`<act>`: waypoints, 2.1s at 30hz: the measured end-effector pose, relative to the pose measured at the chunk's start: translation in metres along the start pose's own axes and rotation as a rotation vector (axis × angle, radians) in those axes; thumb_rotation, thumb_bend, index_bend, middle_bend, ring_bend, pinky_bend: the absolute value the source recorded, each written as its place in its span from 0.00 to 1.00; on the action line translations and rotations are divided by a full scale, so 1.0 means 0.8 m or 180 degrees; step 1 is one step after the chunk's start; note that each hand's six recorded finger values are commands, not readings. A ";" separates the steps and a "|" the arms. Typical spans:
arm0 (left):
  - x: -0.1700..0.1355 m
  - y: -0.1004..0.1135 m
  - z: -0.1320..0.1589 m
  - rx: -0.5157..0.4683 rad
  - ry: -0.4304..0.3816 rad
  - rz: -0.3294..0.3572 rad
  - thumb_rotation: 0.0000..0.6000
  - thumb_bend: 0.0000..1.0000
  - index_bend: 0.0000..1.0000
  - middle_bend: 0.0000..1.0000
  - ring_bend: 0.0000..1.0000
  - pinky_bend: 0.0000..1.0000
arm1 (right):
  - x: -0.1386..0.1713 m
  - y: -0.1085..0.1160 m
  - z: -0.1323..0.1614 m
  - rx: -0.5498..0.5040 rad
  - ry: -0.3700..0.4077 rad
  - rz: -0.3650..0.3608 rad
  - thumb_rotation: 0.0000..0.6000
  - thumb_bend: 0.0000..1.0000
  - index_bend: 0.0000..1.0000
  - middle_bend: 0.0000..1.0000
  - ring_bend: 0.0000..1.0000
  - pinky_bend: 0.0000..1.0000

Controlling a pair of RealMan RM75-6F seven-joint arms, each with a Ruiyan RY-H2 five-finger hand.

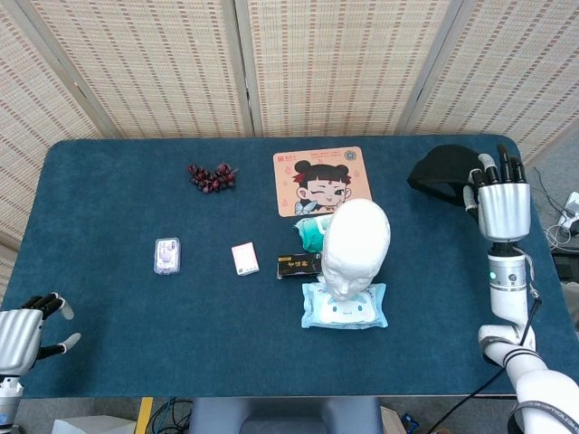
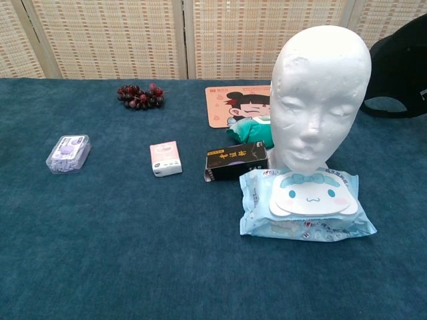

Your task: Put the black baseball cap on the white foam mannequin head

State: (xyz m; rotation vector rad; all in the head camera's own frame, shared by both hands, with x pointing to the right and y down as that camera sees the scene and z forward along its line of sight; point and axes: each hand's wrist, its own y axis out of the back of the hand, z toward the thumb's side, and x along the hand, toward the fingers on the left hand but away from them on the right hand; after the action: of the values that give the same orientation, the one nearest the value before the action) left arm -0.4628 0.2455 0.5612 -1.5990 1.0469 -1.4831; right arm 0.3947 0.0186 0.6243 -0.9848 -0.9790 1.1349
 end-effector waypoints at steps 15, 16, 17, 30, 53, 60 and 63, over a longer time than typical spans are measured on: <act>0.001 0.000 0.000 0.0003 0.0006 -0.0006 1.00 0.02 0.56 0.47 0.43 0.67 | -0.011 0.047 0.020 0.0104 0.0237 -0.0462 1.00 0.42 0.75 0.32 0.13 0.24; 0.001 0.000 0.000 0.0003 0.0006 -0.0009 1.00 0.02 0.56 0.47 0.43 0.67 | -0.011 0.050 0.022 0.0106 0.0251 -0.0488 1.00 0.42 0.75 0.32 0.13 0.24; 0.001 0.000 0.000 0.0004 0.0008 -0.0008 1.00 0.02 0.56 0.47 0.43 0.67 | -0.012 0.053 0.024 0.0108 0.0271 -0.0519 1.00 0.42 0.75 0.32 0.13 0.24; 0.001 0.000 -0.002 -0.0003 0.0025 -0.0013 1.00 0.02 0.56 0.47 0.43 0.67 | -0.012 0.107 0.072 0.0137 0.0592 -0.0954 1.00 0.42 0.76 0.33 0.13 0.24; 0.002 0.001 -0.003 -0.0025 0.0054 -0.0048 1.00 0.02 0.56 0.47 0.43 0.67 | 0.021 0.164 0.141 0.0259 0.0958 -0.1450 1.00 0.42 0.76 0.34 0.13 0.22; 0.002 0.000 -0.003 -0.0019 0.0048 -0.0069 1.00 0.02 0.56 0.47 0.43 0.67 | 0.037 0.161 0.139 0.0240 0.1002 -0.1454 1.00 0.42 0.76 0.34 0.13 0.21; 0.002 0.000 -0.003 -0.0021 0.0050 -0.0071 1.00 0.02 0.56 0.47 0.43 0.67 | 0.042 0.158 0.141 0.0218 0.1021 -0.1451 1.00 0.42 0.76 0.34 0.13 0.21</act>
State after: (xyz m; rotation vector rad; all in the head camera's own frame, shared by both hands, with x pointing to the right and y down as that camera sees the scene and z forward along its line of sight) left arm -0.4649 0.2440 0.5624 -1.6108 1.0469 -1.5109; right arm 0.2600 0.0830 0.5370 -0.8033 -0.8403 0.6046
